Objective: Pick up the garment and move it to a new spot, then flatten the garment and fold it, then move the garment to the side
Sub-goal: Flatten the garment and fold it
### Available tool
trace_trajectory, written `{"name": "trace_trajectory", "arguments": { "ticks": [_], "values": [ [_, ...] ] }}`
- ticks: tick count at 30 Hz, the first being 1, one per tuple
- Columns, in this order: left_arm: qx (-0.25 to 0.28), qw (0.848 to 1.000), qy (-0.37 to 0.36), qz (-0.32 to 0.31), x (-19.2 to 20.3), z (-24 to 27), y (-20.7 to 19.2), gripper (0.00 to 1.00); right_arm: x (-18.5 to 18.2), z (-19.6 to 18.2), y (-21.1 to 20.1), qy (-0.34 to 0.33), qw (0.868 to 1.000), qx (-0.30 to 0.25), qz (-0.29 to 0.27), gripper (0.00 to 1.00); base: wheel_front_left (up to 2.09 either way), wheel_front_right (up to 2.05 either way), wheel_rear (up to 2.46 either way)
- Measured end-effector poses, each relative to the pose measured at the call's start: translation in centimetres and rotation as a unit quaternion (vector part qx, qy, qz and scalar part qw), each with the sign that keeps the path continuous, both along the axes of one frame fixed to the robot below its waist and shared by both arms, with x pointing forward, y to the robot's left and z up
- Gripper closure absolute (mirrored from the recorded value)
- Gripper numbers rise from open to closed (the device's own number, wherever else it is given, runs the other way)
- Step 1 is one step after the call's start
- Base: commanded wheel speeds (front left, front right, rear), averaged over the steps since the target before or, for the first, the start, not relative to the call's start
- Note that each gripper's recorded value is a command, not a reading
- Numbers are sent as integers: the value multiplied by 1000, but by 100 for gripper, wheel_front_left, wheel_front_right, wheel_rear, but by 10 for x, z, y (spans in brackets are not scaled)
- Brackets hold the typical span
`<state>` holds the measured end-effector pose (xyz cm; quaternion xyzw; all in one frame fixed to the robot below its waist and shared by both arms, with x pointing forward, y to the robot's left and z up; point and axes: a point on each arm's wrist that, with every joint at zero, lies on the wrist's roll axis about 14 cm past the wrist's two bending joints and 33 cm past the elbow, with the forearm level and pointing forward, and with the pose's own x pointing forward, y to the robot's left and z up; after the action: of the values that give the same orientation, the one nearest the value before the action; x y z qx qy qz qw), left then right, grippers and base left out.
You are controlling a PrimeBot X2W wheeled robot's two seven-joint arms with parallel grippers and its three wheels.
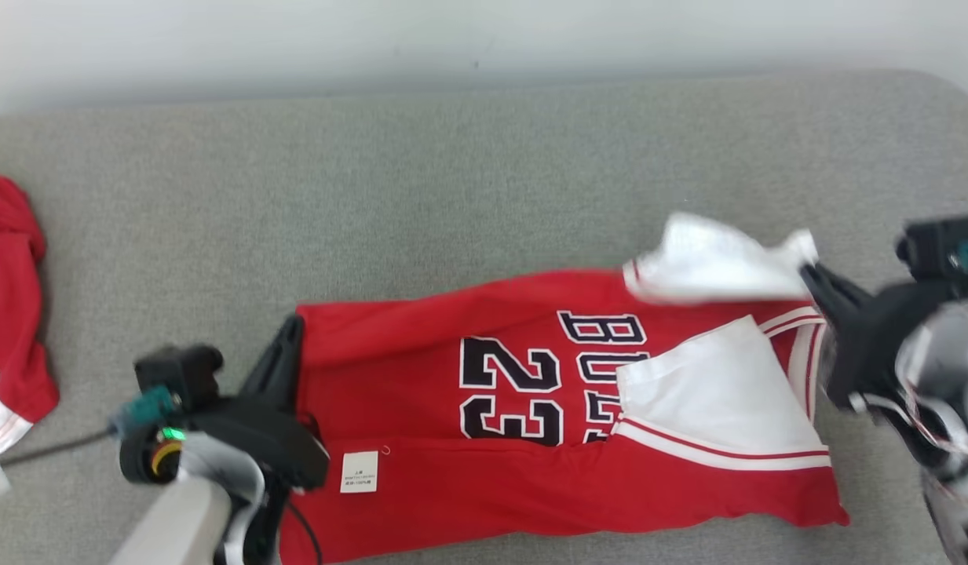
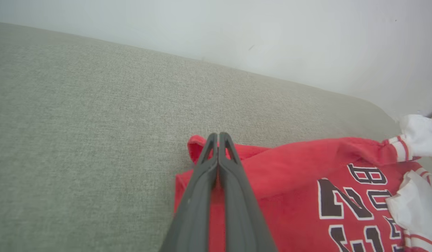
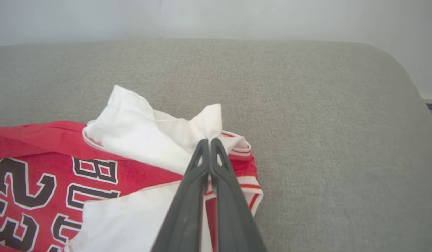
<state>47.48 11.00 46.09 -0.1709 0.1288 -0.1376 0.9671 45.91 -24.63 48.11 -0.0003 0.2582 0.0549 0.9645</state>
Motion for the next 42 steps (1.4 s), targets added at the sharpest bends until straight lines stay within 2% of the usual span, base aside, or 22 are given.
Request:
{"name": "trace_trajectory", "arguments": {
  "ticks": [8, 20, 21, 22, 23, 24, 25, 26, 27, 28, 29, 34, 36, 39, 42],
  "values": [
    [-7, 1000, -1, 18, -27, -7, -4, 100, -70, 2, -17, 42, 999, 2, -16, 100, 0, 0, 0],
    [-2, 999, 20, 47, -38, -23, 2, 100, -92, -4, -11, 63, 998, -10, -5, 100, 0, 0, 0],
    [-2, 999, 23, 49, -42, -25, 3, 100, -92, -6, -10, 65, 998, -11, -3, 94, 0, 0, 0],
    [-2, 998, 28, 49, -45, -28, 3, 100, -92, -8, -9, 67, 998, -11, -1, 83, 0, 0, 0],
    [-2, 998, 32, 50, -49, -31, 4, 100, -93, -10, -8, 71, 997, -10, 0, 80, 0, 0, 0],
    [-1, 998, 33, 52, -51, -32, 5, 100, -94, -12, -7, 73, 997, -10, 3, 65, 0, 0, 0],
    [-2, 998, 36, 53, -54, -34, 6, 100, -94, -13, -6, 73, 997, -10, 4, 0, 0, 0, 0],
    [-1, 998, 39, 52, -57, -36, 6, 100, -94, -14, -7, 73, 997, -9, 2, 0, 0, 0, 0],
    [-2, 998, 41, 50, -60, -37, 5, 71, -94, -14, -9, 74, 997, -10, 0, 0, 0, 0, 0],
    [-3, 998, 41, 44, -63, -37, 2, 18, -95, -15, -10, 75, 997, -10, -1, 0, 0, 0, 0],
    [-3, 998, 42, 43, -65, -38, 1, 0, -96, -16, -10, 73, 997, -10, -1, 0, 0, 0, 0],
    [7, 998, 35, 44, -76, -37, 4, 0, -104, -12, -9, 67, 998, -8, 0, 0, 0, 0, 0],
    [18, 998, 18, 51, -82, -33, 11, 0, -105, -3, -14, 44, 999, 1, -15, 0, 0, 0, 0],
    [32, 997, -29, 63, -86, -12, 23, 0, -109, 11, -26, 3, 998, 21, -54, 0, 0, 0, 0],
    [49, 989, -111, 79, -86, 32, 35, 0, -118, 8, -38, -8, 994, 36, -100, 0, 0, 0, 0]
  ]
}}
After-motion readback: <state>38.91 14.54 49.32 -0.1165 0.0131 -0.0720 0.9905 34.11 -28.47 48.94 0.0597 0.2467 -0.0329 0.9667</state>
